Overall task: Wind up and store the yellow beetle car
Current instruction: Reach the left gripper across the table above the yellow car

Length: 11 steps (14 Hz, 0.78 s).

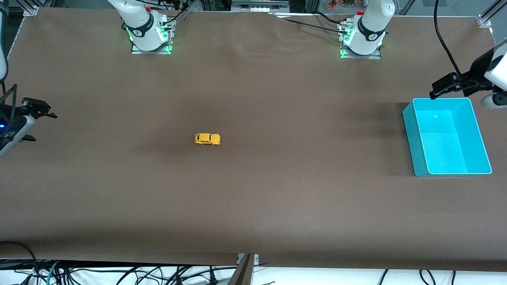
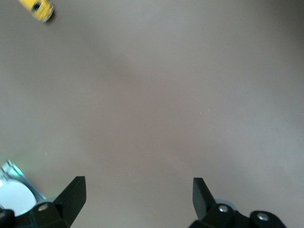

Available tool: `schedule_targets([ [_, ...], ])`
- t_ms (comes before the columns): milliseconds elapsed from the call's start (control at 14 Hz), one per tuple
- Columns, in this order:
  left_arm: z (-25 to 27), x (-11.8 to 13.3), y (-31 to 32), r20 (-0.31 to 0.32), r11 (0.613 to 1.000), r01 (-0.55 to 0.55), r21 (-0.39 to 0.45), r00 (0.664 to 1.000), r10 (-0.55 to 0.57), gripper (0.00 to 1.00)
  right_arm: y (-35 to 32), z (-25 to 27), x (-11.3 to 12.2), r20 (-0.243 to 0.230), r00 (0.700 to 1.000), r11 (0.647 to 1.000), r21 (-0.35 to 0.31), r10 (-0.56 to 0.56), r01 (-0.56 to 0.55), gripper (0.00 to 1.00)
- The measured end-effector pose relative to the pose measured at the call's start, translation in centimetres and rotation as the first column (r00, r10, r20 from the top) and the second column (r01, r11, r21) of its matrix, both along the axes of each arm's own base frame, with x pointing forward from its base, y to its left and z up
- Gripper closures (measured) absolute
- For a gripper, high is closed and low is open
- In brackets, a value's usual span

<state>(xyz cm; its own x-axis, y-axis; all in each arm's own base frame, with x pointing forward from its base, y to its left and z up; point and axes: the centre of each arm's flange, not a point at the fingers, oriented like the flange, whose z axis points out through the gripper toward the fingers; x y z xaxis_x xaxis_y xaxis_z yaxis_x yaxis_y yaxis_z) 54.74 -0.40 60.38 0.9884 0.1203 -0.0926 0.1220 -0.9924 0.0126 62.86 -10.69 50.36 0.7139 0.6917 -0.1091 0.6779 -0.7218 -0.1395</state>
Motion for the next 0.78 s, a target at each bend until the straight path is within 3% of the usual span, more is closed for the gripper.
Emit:
schedule_targets([
  [214, -1.2, 0.5, -1.9, -0.019, 0.995, 0.082, -0.049, 0.996, -0.083, 0.00, 1.4, 1.6, 0.1, 0.000, 0.981, 0.980, -0.039, -0.196, 0.196, 0.00],
  [427, -2.3, 0.2, -9.4, -0.038, 0.971, 0.227, -0.070, 0.972, -0.230, 0.00, 2.3, 1.9, 0.1, -0.005, 0.930, 0.928, -0.076, -0.367, 0.366, 0.00],
  [783, -5.9, -0.3, -25.0, -0.057, 0.868, 0.478, -0.135, 0.870, -0.489, 0.00, 3.5, 1.9, -0.5, -0.034, 0.825, 0.820, -0.140, -0.564, 0.554, 0.00],
])
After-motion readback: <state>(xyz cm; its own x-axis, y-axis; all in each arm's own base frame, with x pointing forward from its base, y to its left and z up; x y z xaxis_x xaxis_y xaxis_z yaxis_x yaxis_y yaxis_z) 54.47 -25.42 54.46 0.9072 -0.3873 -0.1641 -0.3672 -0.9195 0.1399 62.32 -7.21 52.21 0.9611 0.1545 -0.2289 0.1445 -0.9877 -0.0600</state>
